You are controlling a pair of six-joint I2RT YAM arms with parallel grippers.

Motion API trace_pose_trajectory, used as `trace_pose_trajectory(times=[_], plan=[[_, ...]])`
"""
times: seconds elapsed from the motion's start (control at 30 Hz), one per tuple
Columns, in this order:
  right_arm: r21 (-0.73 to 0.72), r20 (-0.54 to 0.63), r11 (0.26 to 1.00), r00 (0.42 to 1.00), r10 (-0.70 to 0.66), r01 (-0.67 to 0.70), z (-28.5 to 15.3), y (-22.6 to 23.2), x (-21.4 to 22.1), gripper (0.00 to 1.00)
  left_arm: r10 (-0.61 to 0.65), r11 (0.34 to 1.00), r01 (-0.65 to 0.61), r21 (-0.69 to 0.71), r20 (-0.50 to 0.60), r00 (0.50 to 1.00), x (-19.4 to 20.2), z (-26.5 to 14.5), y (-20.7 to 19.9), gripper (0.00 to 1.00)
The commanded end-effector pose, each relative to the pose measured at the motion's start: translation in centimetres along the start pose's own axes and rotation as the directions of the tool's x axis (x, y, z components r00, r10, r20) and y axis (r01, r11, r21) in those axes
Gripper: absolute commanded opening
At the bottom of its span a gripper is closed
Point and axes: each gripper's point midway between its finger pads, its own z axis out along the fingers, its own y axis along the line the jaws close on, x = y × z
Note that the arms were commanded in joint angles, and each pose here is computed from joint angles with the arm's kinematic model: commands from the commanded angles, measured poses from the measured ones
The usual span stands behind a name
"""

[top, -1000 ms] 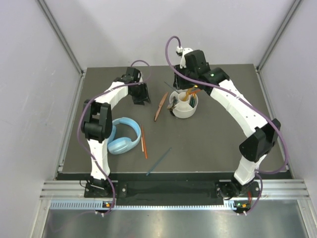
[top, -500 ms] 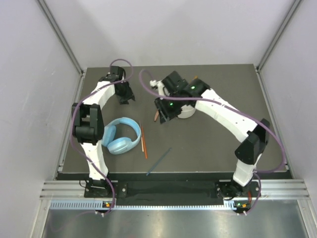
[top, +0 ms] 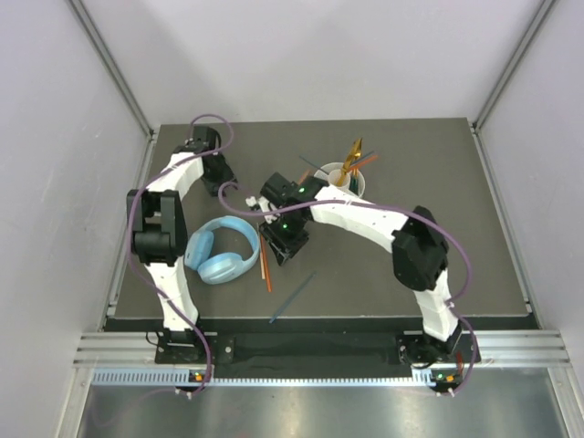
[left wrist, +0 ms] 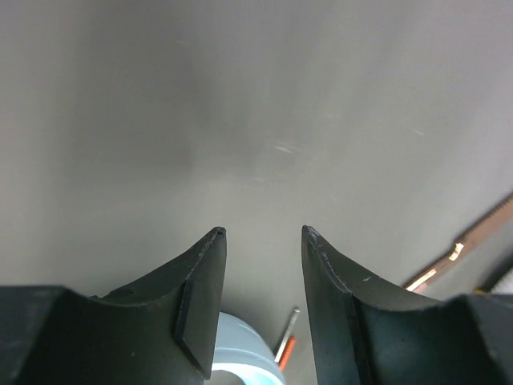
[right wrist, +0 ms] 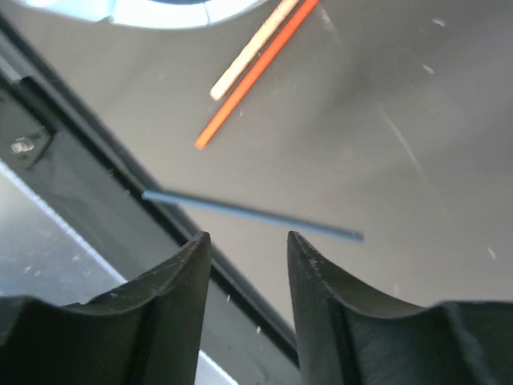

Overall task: Sort the eating utensils into containers
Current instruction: Pick up the chopstick from the center of the board.

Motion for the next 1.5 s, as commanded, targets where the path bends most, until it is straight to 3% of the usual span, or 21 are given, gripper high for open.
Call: trace_pose_trajectory(times=[0.0, 0.4, 0.67, 1.1, 1.37, 1.47], plan=[[0.000, 0.027, 0.998, 0.997, -0.066, 0.066, 3.3, 0.6, -1.6, 0.45, -0.024, 0.999, 0.022, 0.029, 0.049, 0.999, -1.2, -0.7, 0.3, 0.47], [0.090, 0.106, 0.996, 0.994, -0.036, 0.026, 5.6, -0.7, -6.5, 0.49, -0.011, 1.000, 0.011, 0.007, 0.016, 1.000, 1.4, -0.6, 2.0, 0.47], [0.125, 0.030, 0.992, 1.000, 0.003, -0.007, 8.5, -1.6, -5.6, 0.50, -0.009, 1.000, 0.009, 0.000, 0.026, 1.000, 1.2, -0.8, 2.4, 0.47], [0.132, 0.076, 0.990, 0.997, 0.029, -0.039, 9.4, -1.6, -6.7, 0.51, -0.014, 1.000, 0.014, -0.007, 0.011, 1.000, 2.1, -0.4, 3.1, 0.47], [0.162, 0.027, 0.986, 0.999, 0.037, -0.041, 11.3, -2.3, -6.1, 0.51, -0.012, 1.000, 0.012, -0.004, 0.007, 1.000, 2.2, -0.4, 3.1, 0.46], [0.171, 0.004, 0.985, 1.000, 0.030, -0.030, 11.8, -2.3, -5.5, 0.46, -0.011, 1.000, 0.011, -0.003, 0.008, 1.000, 2.2, -0.6, 3.1, 0.46]])
